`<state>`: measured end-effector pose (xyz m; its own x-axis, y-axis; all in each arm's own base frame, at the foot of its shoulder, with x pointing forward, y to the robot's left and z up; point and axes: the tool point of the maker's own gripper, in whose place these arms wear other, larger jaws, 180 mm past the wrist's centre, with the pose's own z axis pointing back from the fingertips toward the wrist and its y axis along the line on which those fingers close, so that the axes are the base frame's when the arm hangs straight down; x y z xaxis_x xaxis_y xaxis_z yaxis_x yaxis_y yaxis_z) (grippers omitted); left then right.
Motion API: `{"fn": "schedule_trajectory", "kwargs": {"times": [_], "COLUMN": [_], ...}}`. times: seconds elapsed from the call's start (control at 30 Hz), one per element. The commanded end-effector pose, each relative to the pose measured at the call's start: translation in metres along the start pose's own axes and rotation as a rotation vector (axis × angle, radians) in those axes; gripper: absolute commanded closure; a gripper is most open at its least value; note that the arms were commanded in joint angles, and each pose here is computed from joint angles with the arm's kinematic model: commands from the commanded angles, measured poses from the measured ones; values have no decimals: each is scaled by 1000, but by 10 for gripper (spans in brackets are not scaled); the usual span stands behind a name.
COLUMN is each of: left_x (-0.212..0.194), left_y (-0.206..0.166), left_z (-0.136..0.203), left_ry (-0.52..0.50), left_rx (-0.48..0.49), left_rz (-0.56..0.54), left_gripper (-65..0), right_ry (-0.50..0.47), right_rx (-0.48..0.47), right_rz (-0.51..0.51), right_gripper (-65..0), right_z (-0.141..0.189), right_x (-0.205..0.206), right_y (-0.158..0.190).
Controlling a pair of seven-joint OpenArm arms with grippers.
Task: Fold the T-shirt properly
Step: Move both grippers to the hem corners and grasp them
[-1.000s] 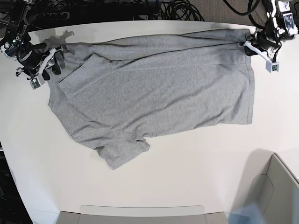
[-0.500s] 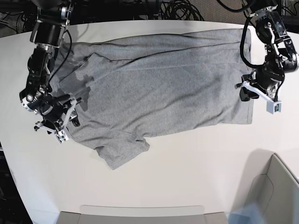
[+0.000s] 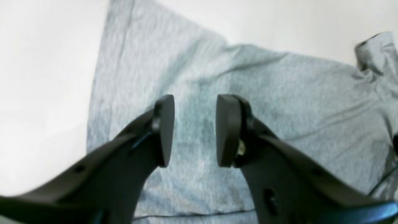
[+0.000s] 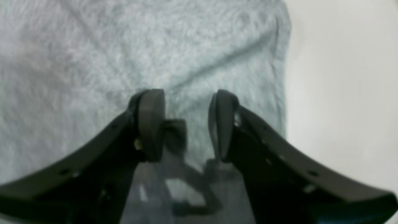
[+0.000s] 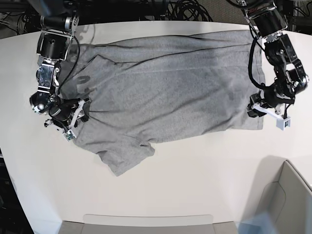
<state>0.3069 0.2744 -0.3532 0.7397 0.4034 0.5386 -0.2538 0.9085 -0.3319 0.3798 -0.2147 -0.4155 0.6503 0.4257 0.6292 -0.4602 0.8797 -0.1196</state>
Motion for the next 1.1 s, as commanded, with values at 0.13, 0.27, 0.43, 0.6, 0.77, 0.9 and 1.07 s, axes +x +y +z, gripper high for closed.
{"fn": "schedule_trajectory", "kwargs": {"times": [0.13,0.27,0.43,0.6,0.77,0.9,1.07], "left_x": [23,26,58,83,80,64,30], "left_y": [-3,-5,-6,3,27,32,20], "left_z": [7,-3,-38,-57,-88,-104,-113], "left_ry": [-82,-87,-119,-147,-85,-39,81], "left_rx": [-10,-13,-1,33,118,140,31], "left_rz": [-18,-43,-123,-162,-179,-211,-326], "left_gripper": [-231,-258,-317,-371,-372,-373,-372], "right_ry": [26,79,36,13,5,-21,-66], "right_rx": [-110,-152,-171,-184,-181,-184,-151], "right_rz": [89,110,107,111,98,88,39], "right_gripper": [-267,-267,-267,-267,-267,-267,-267], "right_z": [37,50,49,50,46,45,33], "right_x": [-17,-14,19,33,43,60,106], "right_y": [-14,-23,-28,-35,-42,-51,-70]}}
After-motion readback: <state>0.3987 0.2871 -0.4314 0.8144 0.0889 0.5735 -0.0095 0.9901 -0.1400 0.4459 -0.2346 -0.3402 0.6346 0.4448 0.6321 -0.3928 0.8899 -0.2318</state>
